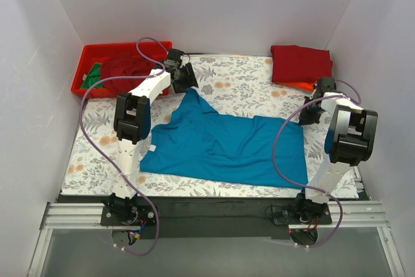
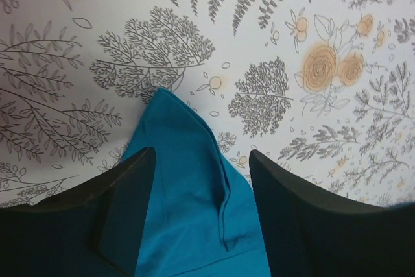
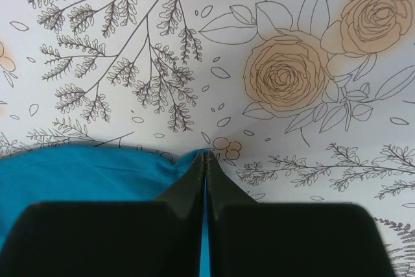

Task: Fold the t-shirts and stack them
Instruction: Fold the tshirt

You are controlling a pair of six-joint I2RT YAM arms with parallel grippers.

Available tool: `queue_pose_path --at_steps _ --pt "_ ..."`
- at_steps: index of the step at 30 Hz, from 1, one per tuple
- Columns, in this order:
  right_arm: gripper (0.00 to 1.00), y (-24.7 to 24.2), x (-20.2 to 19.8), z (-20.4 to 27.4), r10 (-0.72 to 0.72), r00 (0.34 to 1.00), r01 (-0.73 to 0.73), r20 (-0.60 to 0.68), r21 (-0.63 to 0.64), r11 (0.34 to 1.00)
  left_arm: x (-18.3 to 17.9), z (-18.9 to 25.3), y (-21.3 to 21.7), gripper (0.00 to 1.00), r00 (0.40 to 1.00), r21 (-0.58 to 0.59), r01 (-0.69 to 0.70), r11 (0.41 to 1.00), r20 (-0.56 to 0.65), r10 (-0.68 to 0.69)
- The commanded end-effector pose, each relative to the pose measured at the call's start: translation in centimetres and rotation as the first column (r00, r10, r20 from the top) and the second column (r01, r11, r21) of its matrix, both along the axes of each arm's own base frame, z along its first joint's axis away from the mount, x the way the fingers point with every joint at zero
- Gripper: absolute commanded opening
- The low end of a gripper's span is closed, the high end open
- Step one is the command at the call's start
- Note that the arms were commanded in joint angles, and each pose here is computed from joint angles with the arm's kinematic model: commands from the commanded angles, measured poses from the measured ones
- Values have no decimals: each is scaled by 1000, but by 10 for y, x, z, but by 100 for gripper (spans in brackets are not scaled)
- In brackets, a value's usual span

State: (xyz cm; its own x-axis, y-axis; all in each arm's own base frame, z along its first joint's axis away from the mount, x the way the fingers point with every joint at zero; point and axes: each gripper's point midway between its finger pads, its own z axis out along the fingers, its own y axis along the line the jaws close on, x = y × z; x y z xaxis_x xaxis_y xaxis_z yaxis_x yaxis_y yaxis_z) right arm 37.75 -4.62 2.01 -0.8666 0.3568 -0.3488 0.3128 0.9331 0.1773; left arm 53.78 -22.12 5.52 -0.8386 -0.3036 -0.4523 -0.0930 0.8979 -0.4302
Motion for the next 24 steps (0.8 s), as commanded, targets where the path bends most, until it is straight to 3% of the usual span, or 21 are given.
queue_pose_path --at_steps 1,20,24 --pt "1 -3 -9 10 9 1000 -9 -1 -10 1000 16 20 12 56 994 25 -79 997 73 77" --pt "1 2 -6 4 26 1000 -26 -17 26 999 44 -2 15 43 985 97 -100 990 148 85" --pt "1 2 -6 2 27 999 -26 -22 24 999 43 -10 13 34 987 102 -92 990 138 78"
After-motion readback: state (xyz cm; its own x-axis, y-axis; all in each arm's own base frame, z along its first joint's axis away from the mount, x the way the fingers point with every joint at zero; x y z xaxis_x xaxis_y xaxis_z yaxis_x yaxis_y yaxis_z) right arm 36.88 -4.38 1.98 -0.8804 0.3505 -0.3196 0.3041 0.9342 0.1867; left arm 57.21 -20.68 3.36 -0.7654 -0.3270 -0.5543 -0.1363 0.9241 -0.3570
